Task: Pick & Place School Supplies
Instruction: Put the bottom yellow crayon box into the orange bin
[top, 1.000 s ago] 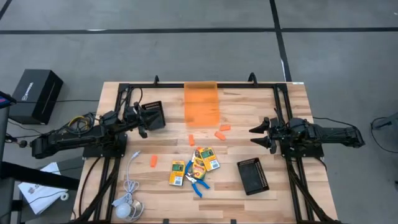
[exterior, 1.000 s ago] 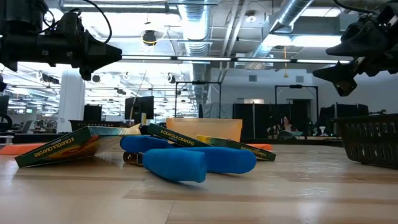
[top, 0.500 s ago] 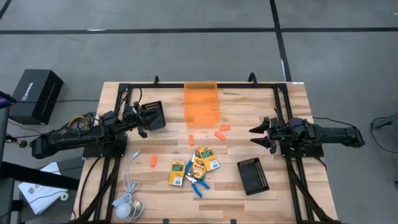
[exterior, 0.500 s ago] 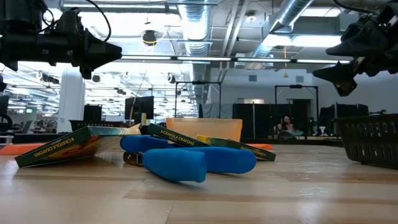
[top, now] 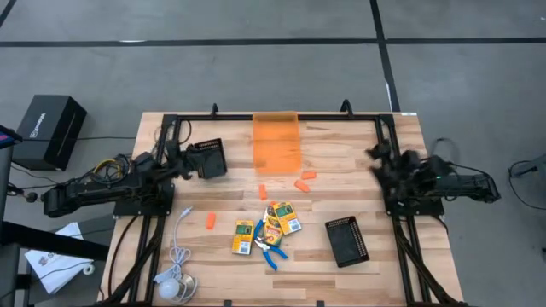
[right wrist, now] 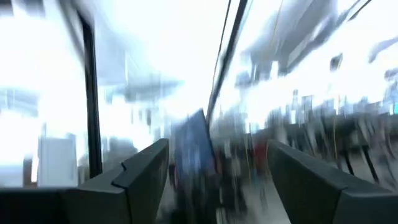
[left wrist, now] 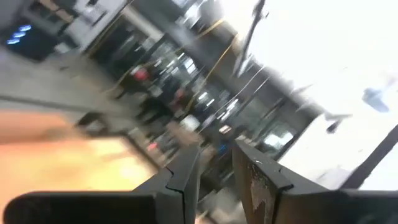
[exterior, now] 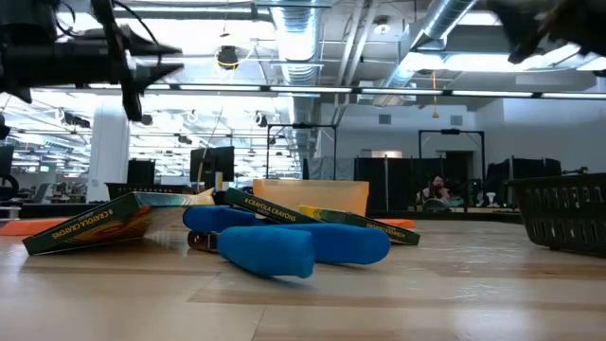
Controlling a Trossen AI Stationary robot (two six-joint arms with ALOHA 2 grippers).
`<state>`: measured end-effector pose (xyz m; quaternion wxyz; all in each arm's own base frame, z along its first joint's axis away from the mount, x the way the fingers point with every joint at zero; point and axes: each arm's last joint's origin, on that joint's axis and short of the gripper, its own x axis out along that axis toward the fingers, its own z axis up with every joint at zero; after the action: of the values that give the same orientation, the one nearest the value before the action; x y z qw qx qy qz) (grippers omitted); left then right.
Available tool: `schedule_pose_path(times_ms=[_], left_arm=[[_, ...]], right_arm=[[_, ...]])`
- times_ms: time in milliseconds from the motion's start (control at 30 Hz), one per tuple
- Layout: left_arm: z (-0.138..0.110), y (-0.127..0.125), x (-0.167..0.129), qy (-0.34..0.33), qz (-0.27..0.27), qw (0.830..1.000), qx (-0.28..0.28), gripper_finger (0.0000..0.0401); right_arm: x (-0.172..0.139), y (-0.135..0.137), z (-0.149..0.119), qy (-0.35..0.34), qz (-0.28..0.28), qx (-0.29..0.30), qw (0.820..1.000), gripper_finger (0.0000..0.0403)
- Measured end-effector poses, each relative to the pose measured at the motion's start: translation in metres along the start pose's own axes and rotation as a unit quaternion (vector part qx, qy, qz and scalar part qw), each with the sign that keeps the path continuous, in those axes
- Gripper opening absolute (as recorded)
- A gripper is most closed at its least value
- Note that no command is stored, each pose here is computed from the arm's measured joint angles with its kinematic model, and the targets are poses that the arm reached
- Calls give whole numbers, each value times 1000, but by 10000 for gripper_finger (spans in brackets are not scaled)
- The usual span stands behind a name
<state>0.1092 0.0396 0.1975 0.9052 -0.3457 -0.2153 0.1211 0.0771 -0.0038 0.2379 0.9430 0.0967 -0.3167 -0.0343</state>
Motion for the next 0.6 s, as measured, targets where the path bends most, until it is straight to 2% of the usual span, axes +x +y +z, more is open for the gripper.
schedule_pose_path(times_ms=[167, 267, 333, 467, 600], left_arm=[[21, -20, -4, -100, -110, 988, -48, 90], [34, -36, -2, -111, -161, 980, -49, 90], [43, -48, 7, -79, -181, 979, -44, 90], [51, -65, 39, 54, -152, 987, 6, 90], [50, -71, 75, 190, -120, 973, 54, 90]], right_arm=[[-2, 2, 18, -91, 14, 69, 993, 260], [1, 2, 17, -91, 11, 109, 990, 260], [4, 1, 14, -89, -8, 133, 987, 260], [13, -2, 12, -127, -62, 180, 974, 260], [25, -4, 1, -124, -89, 190, 970, 260]])
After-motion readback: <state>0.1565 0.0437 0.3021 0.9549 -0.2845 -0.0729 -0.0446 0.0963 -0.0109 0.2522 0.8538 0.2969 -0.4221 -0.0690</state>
